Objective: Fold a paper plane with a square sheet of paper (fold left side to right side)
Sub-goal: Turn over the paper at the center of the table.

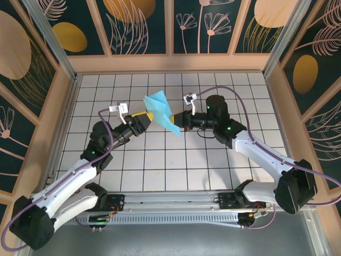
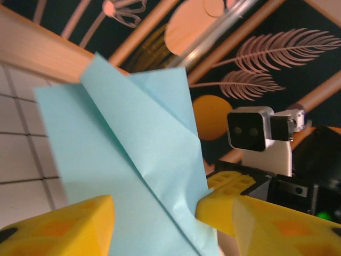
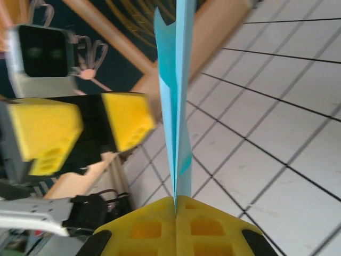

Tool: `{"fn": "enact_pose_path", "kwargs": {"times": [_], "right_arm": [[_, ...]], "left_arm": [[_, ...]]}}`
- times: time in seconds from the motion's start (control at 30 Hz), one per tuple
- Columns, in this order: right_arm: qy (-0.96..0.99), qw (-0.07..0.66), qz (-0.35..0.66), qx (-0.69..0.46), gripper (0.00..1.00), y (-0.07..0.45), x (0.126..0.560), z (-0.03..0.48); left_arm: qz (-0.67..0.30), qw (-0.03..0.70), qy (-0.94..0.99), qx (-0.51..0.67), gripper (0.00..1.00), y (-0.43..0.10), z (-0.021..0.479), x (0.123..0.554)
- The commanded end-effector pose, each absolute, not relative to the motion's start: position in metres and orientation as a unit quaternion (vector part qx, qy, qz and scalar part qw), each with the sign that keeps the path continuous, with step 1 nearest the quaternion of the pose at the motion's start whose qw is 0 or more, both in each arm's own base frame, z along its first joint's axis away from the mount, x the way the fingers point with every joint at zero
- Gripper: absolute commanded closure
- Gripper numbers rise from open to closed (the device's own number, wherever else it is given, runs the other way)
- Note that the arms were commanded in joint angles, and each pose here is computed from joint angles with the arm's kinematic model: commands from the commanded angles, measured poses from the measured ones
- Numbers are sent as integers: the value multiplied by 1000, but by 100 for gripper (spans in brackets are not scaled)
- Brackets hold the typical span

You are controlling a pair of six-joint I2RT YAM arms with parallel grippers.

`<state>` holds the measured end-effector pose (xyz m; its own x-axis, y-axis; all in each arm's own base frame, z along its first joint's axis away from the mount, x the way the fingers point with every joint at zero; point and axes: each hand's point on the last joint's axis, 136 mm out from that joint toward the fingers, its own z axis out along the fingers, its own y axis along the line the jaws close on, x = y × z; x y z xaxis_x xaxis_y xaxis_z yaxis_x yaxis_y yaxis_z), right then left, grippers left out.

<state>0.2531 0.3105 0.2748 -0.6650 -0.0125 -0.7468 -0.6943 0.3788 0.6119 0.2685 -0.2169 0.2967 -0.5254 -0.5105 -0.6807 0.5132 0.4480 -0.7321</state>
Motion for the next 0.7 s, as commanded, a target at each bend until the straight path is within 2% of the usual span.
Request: {"fn": "enact_pose_path", "kwargs": {"times": [0.0,0.23,0.43,0.53,0.67], "right_arm": [[815,369,389,-219,100,296,269,257],[898,399,75,-171,100,262,296,196],[882,391,-200,-172,100,236,299,152],[858,391,-275,-189,100,242,297,134],[837,390,-323,-208,100,257,295,109]], "left_arm": [[-434,527,729,-44,37,-186,284,280],[-283,554,768,-155,31,-119,254,283],[-233,561,771,-191,25,-94,249,279],[-225,567,763,-213,21,-85,249,278],[-211,572,758,-234,18,-74,249,274]]}}
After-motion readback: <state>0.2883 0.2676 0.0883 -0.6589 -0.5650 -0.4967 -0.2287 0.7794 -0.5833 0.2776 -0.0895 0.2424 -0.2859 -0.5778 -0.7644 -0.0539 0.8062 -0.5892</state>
